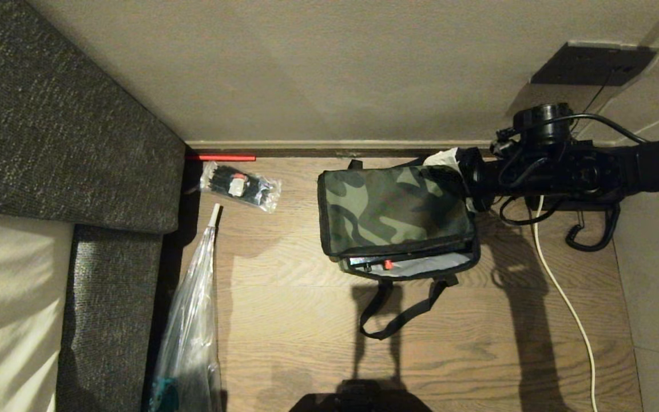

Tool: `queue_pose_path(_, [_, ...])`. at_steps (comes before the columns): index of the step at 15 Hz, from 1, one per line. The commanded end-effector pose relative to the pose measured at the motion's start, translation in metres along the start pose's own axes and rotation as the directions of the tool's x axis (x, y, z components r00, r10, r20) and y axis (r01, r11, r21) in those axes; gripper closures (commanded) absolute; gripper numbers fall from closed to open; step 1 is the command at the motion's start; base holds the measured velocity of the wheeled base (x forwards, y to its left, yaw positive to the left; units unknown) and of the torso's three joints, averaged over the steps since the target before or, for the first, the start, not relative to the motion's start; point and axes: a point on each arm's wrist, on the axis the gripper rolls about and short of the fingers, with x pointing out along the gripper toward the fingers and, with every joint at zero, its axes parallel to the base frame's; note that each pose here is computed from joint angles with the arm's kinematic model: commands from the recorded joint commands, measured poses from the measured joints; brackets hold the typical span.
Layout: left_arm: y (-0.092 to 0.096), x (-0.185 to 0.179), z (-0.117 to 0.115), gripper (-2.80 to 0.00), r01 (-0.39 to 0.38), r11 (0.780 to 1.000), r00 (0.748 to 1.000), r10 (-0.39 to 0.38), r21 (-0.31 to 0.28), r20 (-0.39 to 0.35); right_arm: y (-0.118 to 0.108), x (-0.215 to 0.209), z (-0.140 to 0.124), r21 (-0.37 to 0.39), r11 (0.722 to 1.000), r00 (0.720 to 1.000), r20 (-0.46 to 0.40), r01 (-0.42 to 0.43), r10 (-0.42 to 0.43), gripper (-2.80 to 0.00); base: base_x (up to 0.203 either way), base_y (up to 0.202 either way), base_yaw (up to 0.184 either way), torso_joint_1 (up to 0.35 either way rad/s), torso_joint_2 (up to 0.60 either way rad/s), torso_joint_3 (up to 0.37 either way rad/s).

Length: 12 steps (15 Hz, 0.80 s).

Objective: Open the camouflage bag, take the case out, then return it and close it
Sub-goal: Open the top of the storage box

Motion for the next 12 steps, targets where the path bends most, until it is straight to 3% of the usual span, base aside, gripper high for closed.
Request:
queue_pose_path(1, [0.0,0.0,0.0,0.0,0.0,1.0,1.0,0.0,0.001,-0.003,0.008,-0.005,0.001,-0.011,1.0,1.0,0.012,-0.024,0.024,-2.8,0.0,0.0,0.0,0.0,0.0,0.0])
queue_pose_path(4, [0.0,0.0,0.0,0.0,0.0,1.0,1.0,0.0,0.001,-0.003,0.006,-0.005,0.0,-0.019,0.999,1.0,0.013,-0.027,0.027,-2.8,0.0,0.0,0.0,0.0,0.0,0.0])
queue_pose_path(12, [0.0,0.0,0.0,0.0,0.0,1.0,1.0,0.0,-0.001,-0.003,0.037,-0.014,0.017,-0.04,0.991,0.989,0.07,-0.127,0.129,-2.8,0.0,0.0,0.0,0.0,0.0,0.0])
